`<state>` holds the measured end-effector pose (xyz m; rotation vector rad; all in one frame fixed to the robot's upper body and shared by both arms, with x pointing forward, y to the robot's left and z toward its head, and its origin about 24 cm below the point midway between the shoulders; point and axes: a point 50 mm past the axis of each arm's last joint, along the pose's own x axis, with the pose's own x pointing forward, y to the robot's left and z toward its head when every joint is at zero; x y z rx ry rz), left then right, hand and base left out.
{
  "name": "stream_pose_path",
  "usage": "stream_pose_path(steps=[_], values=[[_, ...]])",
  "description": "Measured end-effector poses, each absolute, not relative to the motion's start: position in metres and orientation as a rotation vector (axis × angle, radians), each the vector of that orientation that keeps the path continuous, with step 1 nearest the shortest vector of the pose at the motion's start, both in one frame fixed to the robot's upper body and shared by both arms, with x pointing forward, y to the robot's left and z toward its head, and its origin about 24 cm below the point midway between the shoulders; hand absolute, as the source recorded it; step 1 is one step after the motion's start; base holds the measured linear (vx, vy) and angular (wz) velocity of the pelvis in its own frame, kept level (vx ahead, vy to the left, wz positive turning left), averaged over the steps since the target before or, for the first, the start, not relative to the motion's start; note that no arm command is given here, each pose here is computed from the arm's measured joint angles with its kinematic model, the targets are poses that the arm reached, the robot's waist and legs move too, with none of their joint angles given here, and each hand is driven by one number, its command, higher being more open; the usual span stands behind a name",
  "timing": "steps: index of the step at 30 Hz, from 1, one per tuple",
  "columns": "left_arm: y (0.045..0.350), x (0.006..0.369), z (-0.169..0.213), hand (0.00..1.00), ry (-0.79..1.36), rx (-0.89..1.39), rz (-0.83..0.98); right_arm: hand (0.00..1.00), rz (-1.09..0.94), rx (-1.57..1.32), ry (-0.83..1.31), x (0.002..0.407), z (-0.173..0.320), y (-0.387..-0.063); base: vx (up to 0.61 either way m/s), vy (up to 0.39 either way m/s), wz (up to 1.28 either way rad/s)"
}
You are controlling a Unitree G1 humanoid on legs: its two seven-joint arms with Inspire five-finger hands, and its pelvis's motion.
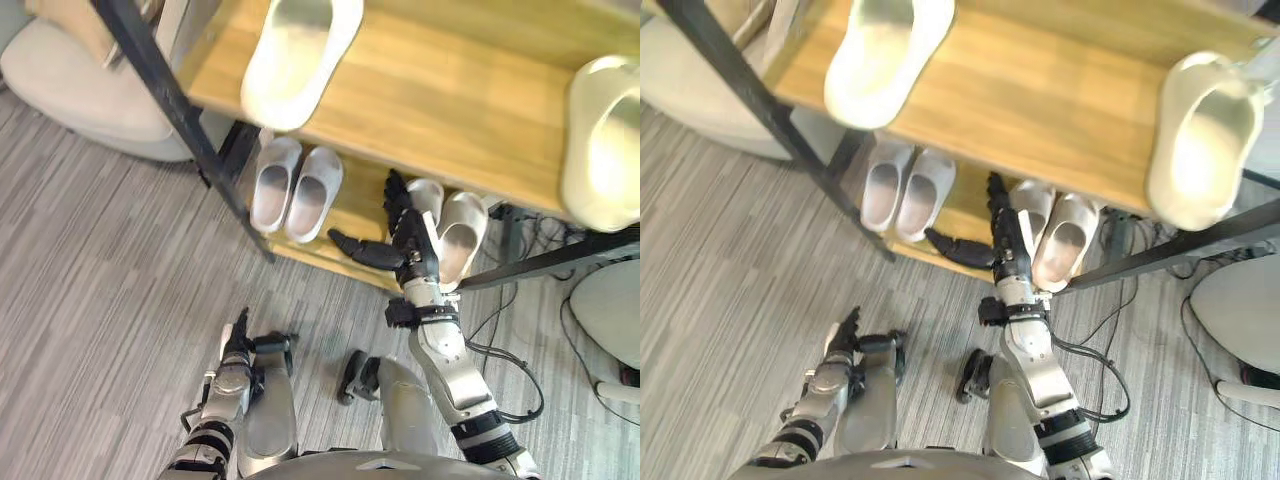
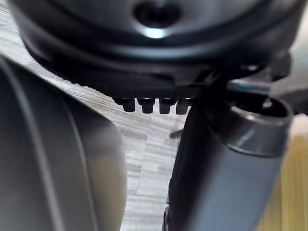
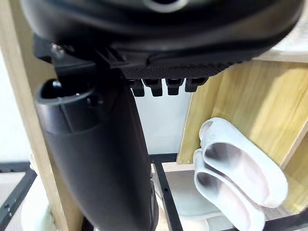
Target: Organize the slippers on the shoe rack
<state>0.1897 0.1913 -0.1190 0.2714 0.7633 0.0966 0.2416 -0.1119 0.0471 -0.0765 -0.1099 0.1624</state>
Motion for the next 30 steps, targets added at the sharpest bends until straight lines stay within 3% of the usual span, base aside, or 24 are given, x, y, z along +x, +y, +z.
stream_pose_path(steps=[14, 21, 30], values=[[0.178, 0.132, -0.149, 1.0, 0.961, 0.284, 0.005, 1.0, 0.186, -0.25, 0.403, 0.185, -0.06, -0.151, 0.06, 0.075, -0.27], [0.17, 0.13, -0.151, 1.0, 0.966, 0.287, -0.043, 1.0, 0.163, -0.324, 0.637, 0.151, -0.1, -0.169, -0.09, 0.007, -0.07], [0.172, 0.128, -0.151, 1.0, 0.971, 0.289, -0.038, 1.0, 0.067, -0.308, 0.744, 0.137, -0.115, -0.182, -0.05, 0.019, -0.04]])
